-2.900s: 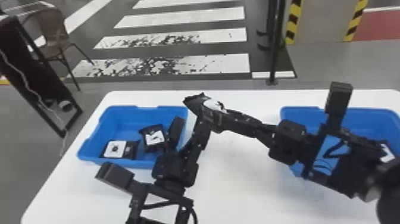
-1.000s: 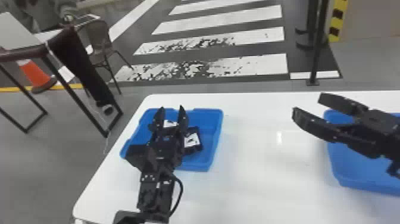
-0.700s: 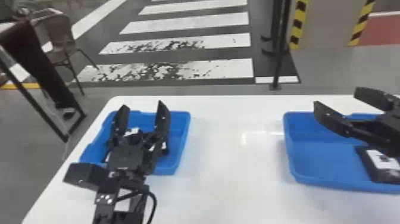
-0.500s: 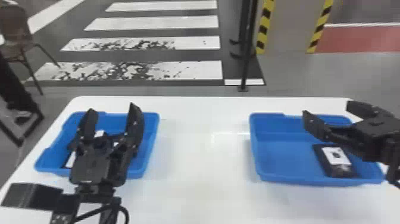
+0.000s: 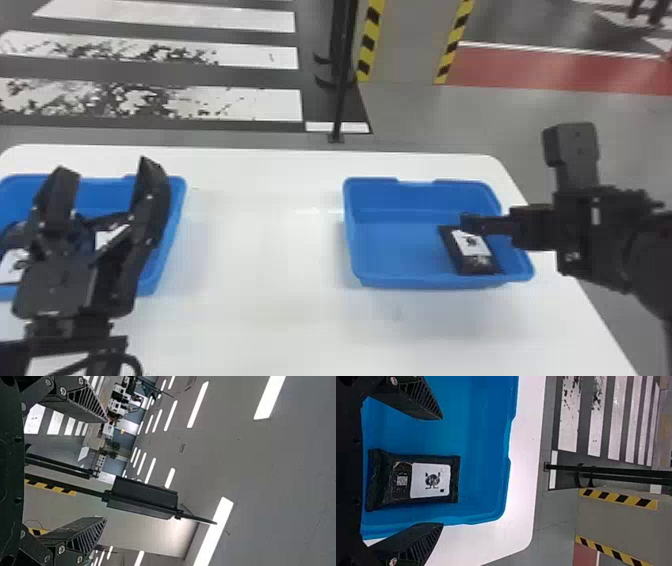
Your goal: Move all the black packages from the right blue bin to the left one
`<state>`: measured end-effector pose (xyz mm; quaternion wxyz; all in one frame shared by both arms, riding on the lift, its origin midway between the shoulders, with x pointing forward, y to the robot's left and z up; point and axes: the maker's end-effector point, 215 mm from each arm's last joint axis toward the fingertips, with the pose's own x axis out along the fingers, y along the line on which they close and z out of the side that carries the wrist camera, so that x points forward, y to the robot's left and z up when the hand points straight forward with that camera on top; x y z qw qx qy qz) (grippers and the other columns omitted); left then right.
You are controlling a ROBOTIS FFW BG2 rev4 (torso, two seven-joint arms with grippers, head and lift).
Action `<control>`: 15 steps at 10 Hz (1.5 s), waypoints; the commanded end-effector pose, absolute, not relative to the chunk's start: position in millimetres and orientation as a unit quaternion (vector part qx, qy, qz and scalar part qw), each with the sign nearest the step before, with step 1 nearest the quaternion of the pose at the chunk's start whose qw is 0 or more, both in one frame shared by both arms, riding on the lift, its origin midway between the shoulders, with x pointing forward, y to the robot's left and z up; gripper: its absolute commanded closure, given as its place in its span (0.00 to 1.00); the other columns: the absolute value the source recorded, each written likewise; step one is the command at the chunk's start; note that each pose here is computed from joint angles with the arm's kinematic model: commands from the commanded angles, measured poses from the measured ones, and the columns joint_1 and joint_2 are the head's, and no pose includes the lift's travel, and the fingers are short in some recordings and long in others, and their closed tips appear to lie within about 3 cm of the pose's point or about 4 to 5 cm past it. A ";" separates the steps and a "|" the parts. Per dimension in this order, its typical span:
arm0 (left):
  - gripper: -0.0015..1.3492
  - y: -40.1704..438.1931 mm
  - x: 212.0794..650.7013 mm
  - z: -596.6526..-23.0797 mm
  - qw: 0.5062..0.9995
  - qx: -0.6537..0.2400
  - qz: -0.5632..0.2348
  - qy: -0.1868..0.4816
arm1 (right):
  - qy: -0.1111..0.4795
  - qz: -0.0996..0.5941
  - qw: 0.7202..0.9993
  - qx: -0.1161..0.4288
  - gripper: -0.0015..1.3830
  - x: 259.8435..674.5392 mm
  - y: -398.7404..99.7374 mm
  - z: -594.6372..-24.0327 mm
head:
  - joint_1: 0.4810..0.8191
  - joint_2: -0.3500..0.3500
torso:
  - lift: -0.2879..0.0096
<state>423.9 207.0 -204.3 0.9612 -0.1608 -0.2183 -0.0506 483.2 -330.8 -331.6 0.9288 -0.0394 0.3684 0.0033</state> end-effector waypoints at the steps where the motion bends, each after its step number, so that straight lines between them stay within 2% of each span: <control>1: 0.15 207.2 423.3 -206.3 0.962 -0.162 -0.050 -0.216 | 0.398 0.003 0.917 -0.034 0.05 500.8 -335.7 -351.7 | 0.63 0.28 | 0.37; 5: 0.15 210.8 421.6 -206.1 0.962 -0.161 -0.046 -0.218 | 0.459 0.008 0.888 -0.008 0.06 499.2 -338.8 -402.8 | 0.63 0.27 | 0.37; 15: 0.15 211.9 421.4 -211.0 0.963 -0.160 -0.044 -0.213 | 0.493 -0.029 0.869 -0.021 0.09 489.5 -355.2 -434.0 | 0.63 0.25 | 0.37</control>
